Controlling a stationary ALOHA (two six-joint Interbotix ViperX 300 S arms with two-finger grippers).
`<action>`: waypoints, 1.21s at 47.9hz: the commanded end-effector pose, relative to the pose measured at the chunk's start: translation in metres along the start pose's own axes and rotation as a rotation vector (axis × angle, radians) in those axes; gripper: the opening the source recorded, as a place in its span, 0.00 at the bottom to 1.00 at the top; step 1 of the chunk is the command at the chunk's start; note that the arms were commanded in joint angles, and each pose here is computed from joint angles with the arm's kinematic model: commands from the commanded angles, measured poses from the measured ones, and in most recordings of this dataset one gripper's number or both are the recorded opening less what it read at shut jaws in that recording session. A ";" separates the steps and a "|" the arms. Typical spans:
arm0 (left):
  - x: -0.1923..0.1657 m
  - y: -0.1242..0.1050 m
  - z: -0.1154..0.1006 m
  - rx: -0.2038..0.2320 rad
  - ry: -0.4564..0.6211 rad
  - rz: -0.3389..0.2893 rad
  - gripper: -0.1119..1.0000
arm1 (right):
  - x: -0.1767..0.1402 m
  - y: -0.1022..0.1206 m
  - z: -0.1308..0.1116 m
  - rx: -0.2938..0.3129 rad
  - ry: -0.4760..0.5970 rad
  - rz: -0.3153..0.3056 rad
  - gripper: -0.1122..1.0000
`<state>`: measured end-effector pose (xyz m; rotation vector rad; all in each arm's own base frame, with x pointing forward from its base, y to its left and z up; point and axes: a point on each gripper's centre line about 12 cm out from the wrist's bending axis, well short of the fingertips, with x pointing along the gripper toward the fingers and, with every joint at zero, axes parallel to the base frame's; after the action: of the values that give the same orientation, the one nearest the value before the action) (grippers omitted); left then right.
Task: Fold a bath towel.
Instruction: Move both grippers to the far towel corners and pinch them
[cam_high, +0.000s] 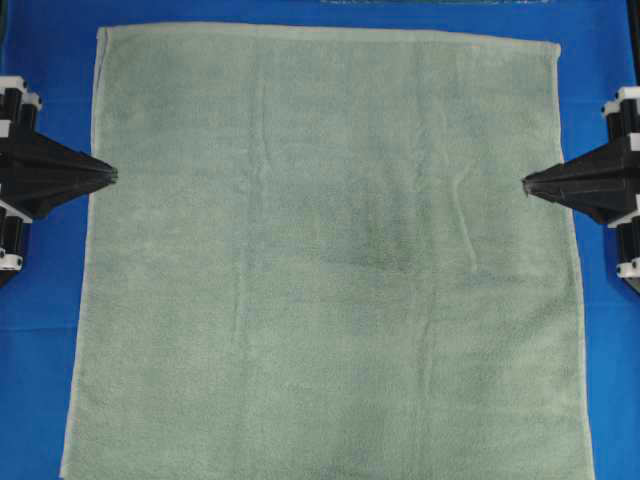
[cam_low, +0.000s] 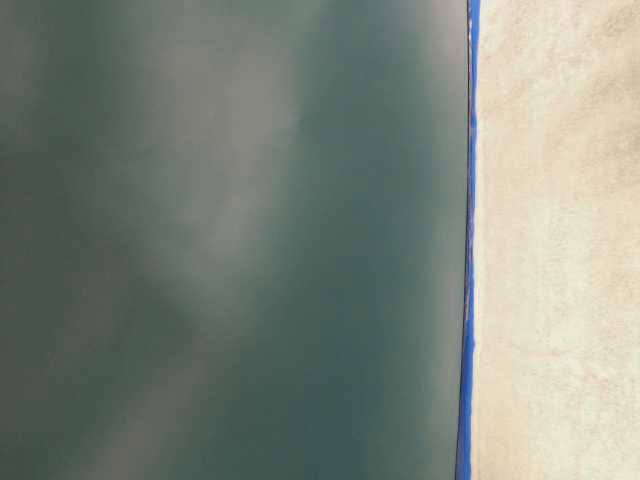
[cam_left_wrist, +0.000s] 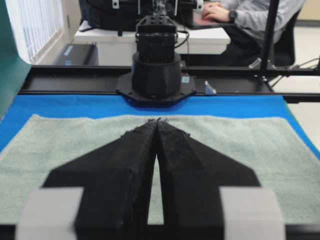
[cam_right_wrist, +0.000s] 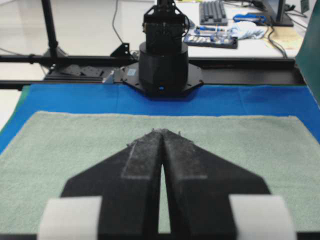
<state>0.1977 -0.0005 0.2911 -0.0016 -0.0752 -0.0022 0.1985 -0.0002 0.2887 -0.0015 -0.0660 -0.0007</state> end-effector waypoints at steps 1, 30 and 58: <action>0.006 0.000 0.007 -0.032 0.020 0.003 0.10 | 0.004 -0.001 0.018 0.007 -0.043 -0.005 0.10; 0.027 0.072 0.003 -0.003 0.541 0.294 0.16 | 0.018 -0.105 0.025 0.032 0.635 -0.437 0.11; 0.031 0.217 -0.061 0.093 1.012 0.513 0.88 | 0.027 -0.247 -0.068 0.084 1.204 -0.520 0.62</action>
<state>0.2296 0.1997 0.2341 0.0649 0.9356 0.4892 0.2239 -0.2323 0.2269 0.0827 1.1378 -0.5227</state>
